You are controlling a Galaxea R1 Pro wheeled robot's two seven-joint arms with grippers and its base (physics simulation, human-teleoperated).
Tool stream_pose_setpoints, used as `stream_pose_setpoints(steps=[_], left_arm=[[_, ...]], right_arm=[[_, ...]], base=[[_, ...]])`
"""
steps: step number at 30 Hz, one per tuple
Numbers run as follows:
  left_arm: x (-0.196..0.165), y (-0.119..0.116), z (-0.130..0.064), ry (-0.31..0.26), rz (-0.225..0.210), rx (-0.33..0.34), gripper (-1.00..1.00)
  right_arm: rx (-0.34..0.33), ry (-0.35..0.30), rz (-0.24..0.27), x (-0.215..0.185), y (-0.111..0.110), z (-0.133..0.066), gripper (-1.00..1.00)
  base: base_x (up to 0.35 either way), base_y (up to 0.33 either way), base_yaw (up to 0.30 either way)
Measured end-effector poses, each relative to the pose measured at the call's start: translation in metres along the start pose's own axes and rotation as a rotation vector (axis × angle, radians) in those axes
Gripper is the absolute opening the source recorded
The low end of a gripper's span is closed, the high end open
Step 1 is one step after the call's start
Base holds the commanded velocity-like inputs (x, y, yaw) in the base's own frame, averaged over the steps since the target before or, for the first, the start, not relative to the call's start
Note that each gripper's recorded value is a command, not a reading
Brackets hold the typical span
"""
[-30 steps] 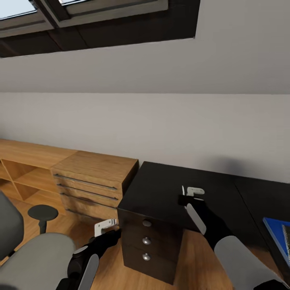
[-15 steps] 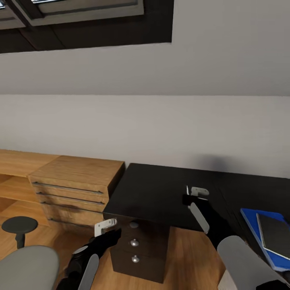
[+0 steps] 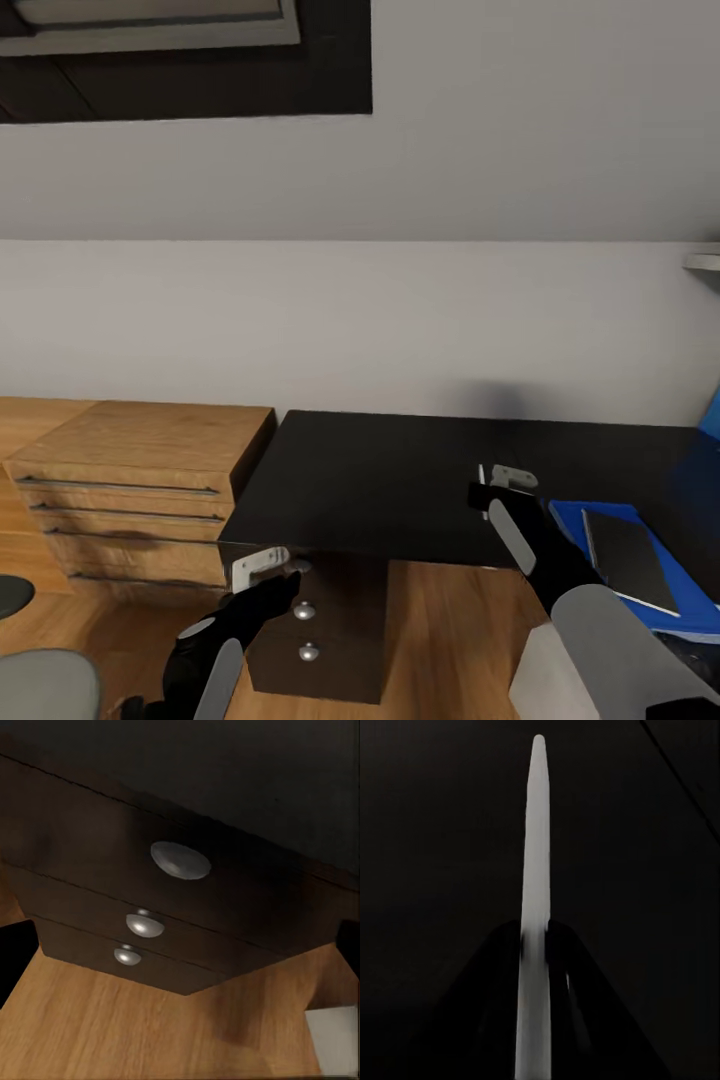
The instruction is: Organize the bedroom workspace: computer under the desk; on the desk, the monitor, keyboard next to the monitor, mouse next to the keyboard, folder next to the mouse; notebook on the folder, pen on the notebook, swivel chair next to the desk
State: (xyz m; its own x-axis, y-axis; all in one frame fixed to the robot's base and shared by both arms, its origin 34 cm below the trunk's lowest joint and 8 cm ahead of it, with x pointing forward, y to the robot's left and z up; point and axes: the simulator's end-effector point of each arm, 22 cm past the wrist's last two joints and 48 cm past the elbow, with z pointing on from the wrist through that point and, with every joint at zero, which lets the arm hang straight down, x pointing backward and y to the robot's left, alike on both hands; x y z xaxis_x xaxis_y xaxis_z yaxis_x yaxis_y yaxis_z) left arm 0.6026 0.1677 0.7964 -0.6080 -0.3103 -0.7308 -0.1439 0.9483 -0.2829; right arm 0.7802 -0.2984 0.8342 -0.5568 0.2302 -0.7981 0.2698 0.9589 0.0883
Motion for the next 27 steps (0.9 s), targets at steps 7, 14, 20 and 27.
stream_pose_setpoints(steps=[7,14,20,27], left_arm=[[-0.002,-0.001,-0.002,-0.005,0.000,0.002,1.00],[-0.003,-0.001,-0.003,-0.009,0.001,0.003,1.00],[-0.005,-0.002,-0.004,-0.013,0.001,0.005,1.00],[-0.006,-0.003,-0.006,-0.018,0.002,0.006,1.00]], right_arm=[[0.024,-0.006,0.044,-0.008,-0.020,0.000,-1.00],[0.046,-0.017,0.062,-0.015,-0.039,-0.001,-1.00],[0.048,-0.023,0.065,-0.019,-0.041,-0.003,-1.00],[0.048,-0.028,0.066,-0.021,-0.042,-0.005,-1.00]], base=[[0.000,0.000,-0.240],[0.000,0.000,-0.240],[0.000,0.000,-0.240],[0.000,0.000,-0.240]])
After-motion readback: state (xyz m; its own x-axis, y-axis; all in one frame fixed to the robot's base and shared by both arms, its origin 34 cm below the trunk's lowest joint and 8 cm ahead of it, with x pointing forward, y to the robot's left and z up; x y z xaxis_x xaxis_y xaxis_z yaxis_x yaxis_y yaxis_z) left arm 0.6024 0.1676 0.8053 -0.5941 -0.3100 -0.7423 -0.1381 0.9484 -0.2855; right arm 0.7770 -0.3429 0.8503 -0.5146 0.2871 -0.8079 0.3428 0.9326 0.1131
